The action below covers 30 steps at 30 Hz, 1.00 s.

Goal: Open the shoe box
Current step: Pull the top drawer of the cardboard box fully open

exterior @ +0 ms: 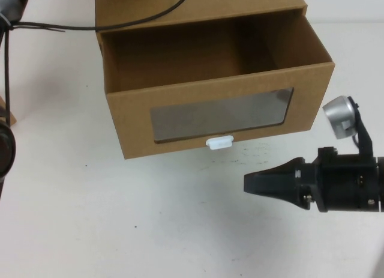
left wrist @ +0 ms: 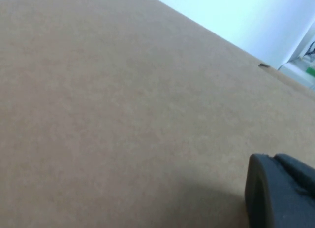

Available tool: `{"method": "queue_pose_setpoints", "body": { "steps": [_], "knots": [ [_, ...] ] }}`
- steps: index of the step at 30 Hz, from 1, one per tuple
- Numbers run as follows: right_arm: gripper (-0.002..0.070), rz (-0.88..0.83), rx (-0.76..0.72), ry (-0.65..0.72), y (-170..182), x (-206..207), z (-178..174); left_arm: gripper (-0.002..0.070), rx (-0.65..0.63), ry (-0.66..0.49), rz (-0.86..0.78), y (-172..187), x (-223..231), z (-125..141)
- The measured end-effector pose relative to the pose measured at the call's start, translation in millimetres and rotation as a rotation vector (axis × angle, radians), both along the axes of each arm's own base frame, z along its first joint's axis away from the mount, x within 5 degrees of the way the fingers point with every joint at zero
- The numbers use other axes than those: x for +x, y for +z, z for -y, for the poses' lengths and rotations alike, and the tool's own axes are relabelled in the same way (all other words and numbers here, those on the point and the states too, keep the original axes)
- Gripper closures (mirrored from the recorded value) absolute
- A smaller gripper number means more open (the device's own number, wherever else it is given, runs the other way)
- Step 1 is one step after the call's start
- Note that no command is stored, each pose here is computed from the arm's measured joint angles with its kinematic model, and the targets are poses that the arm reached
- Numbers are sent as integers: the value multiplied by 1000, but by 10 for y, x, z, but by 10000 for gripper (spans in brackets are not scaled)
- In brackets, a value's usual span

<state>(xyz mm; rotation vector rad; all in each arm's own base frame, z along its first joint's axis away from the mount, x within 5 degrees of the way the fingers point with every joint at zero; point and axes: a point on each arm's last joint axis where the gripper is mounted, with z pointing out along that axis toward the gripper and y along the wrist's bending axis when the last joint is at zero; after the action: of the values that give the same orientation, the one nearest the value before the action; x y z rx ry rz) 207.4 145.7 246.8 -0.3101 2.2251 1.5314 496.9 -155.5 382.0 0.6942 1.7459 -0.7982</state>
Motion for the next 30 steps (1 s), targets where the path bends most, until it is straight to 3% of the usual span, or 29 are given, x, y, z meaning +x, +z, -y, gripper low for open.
{"method": "queue_pose_setpoints", "body": {
  "steps": [11,24,30],
  "knots": [
    [694,163,-106,-63,184,-90,110,682,77,18,55,213,-126,-68],
    [694,438,-239,-169,532,-70,241,682,136,50,244,1053,-709,-228],
    [694,547,-312,-255,609,-10,317,682,226,165,230,1192,-812,-500]
  ]
}}
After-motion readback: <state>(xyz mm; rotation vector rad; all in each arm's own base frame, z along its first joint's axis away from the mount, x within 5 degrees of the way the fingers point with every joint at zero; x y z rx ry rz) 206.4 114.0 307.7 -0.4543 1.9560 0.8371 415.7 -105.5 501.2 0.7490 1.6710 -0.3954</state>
